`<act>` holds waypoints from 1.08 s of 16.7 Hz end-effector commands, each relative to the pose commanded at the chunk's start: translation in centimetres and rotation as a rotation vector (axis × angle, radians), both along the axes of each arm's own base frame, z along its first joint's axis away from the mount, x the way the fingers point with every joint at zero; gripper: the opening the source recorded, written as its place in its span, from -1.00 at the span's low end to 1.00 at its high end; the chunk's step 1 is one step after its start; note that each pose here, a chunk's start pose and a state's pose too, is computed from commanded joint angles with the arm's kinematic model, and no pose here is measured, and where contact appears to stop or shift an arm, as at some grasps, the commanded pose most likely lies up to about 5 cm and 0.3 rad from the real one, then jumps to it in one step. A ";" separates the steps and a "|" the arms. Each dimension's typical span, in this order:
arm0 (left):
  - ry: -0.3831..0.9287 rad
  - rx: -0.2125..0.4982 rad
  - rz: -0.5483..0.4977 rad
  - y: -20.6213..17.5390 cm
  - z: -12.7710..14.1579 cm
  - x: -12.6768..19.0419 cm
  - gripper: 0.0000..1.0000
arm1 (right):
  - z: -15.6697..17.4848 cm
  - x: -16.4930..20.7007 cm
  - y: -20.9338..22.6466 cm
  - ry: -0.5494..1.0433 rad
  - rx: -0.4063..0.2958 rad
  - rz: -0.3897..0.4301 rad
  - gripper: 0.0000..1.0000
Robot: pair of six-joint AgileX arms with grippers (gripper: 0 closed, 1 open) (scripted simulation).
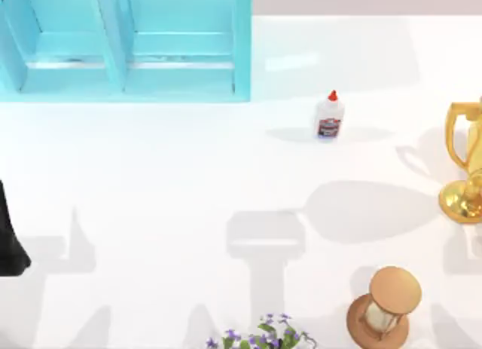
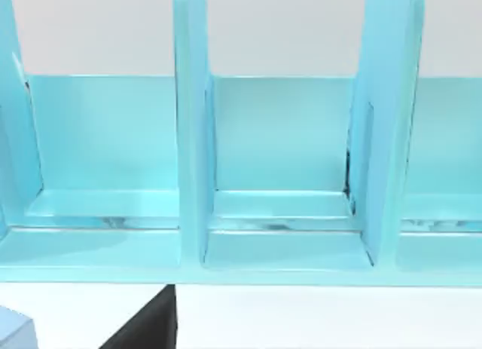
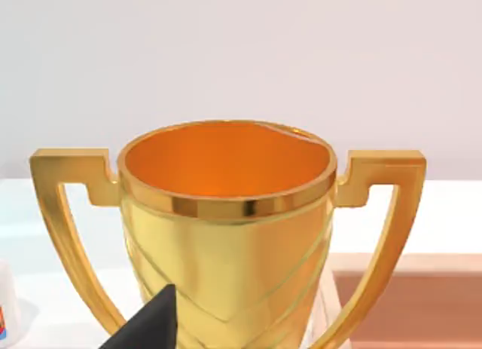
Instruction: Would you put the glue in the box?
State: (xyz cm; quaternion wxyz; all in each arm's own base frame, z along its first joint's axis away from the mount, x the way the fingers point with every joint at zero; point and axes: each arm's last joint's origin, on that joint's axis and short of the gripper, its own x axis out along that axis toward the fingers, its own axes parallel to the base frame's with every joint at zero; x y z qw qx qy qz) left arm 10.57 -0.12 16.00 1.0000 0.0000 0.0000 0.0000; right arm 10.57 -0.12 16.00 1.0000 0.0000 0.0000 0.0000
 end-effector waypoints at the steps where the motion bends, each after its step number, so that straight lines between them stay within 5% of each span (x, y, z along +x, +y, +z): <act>1: 0.000 0.000 0.000 0.0 0.0 0.0 1.00 | 0.0 0.0 0.0 0.000 0.000 0.000 1.00; 7: 0.000 0.000 0.000 0.0 0.0 0.0 1.00 | 0.2 0.7 1.0 0.139 0.050 0.051 1.00; 11: 0.000 0.000 0.000 0.0 0.0 0.0 1.00 | 3.9 2.9 3.6 0.208 0.120 0.169 1.00; 15: 0.000 0.000 0.000 0.0 0.0 0.0 1.00 | 7.1 7.8 9.7 0.254 0.167 0.312 1.00; 18: 0.000 0.000 0.000 0.0 0.0 0.0 1.00 | 5.2 11.9 15.8 0.308 0.151 0.351 1.00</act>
